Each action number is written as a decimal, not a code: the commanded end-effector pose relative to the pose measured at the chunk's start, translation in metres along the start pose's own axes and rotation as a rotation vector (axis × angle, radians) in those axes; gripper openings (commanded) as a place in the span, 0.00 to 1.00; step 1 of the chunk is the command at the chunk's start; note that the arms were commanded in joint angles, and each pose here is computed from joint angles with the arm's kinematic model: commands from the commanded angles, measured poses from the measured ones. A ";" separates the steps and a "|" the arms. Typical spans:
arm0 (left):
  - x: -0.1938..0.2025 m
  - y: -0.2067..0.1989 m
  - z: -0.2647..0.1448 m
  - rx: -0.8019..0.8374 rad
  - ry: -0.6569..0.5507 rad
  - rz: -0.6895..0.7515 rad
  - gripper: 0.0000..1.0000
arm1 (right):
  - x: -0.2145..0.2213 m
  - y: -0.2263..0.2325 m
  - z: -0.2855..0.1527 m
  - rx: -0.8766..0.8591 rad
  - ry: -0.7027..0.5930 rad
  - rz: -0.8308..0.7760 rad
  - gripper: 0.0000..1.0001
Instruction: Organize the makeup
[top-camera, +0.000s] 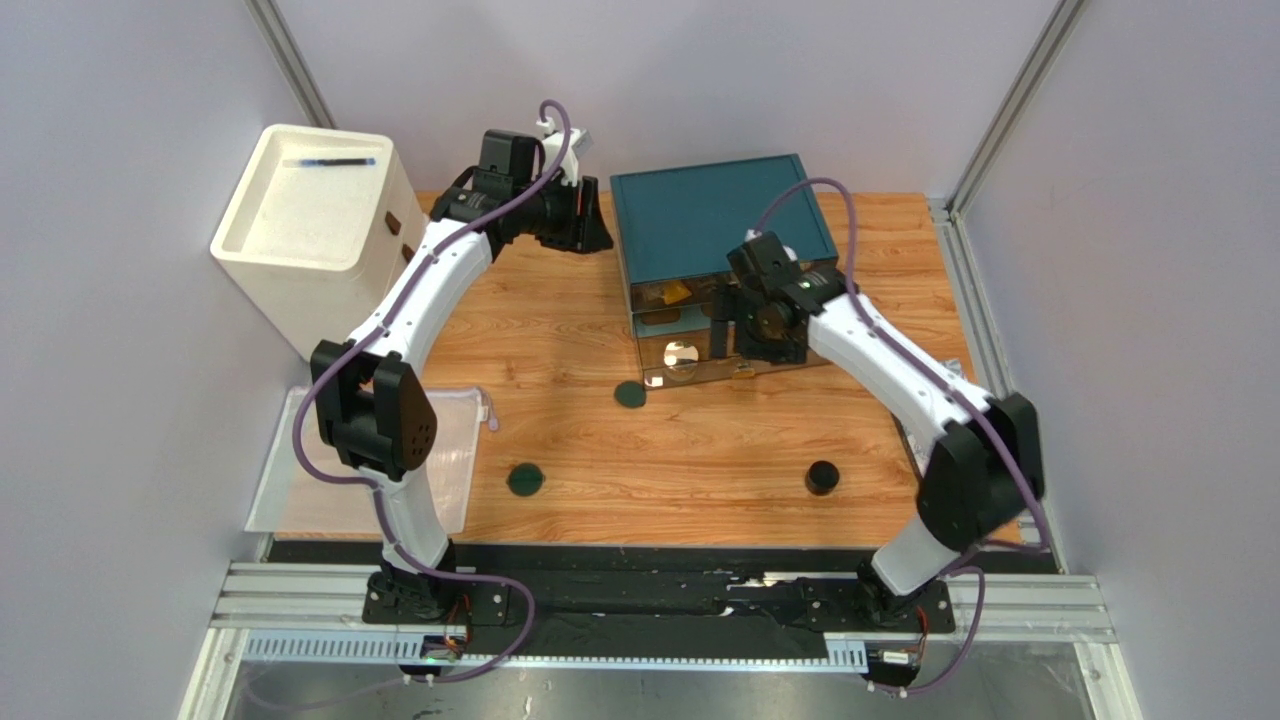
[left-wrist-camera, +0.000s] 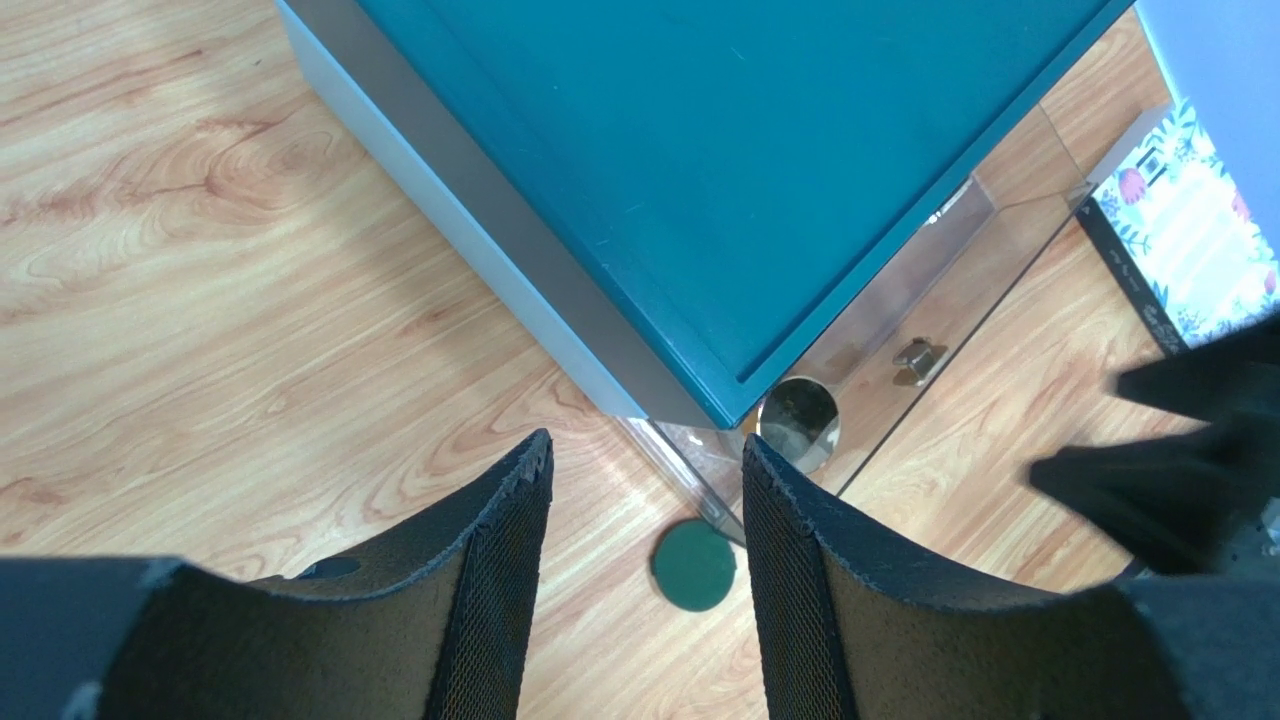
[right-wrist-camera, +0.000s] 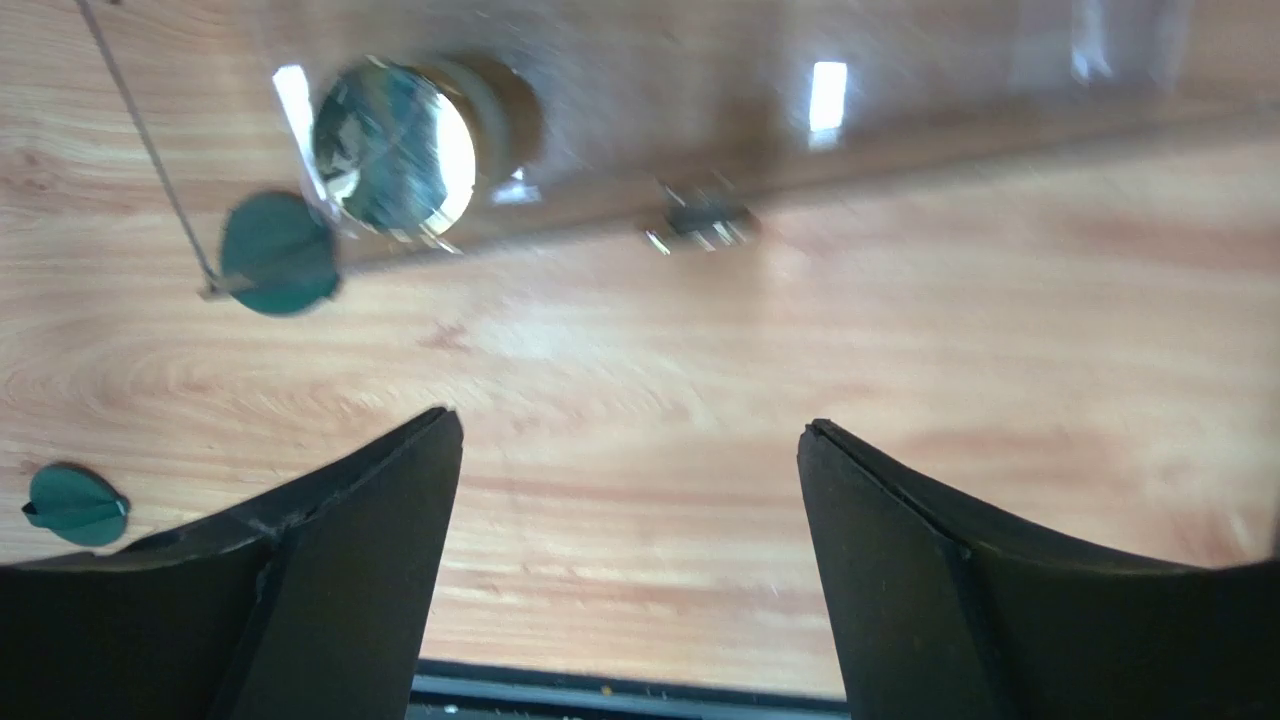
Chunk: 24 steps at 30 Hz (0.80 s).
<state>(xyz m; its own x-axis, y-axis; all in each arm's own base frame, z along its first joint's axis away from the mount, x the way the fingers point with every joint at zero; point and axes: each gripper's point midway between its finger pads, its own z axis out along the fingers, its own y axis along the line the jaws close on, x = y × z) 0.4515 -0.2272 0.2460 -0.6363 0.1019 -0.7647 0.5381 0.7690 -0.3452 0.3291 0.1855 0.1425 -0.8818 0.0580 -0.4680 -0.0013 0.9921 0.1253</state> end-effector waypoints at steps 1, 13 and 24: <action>-0.013 -0.004 -0.010 0.005 -0.026 0.068 0.56 | 0.021 -0.048 -0.042 0.111 -0.070 0.144 0.86; 0.003 -0.009 -0.005 0.056 0.000 0.044 0.56 | 0.157 -0.126 -0.026 0.203 0.306 0.539 0.88; 0.005 -0.010 -0.007 0.056 -0.001 0.045 0.56 | 0.159 -0.122 0.017 0.163 0.389 0.531 0.88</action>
<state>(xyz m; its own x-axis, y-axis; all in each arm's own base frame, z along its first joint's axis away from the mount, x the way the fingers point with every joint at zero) 0.4432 -0.2298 0.2338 -0.6465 0.1378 -0.7504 0.5680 0.7435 -0.3529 0.1770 0.0645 0.0479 -0.8438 0.5360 -0.0261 0.5348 0.8440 0.0403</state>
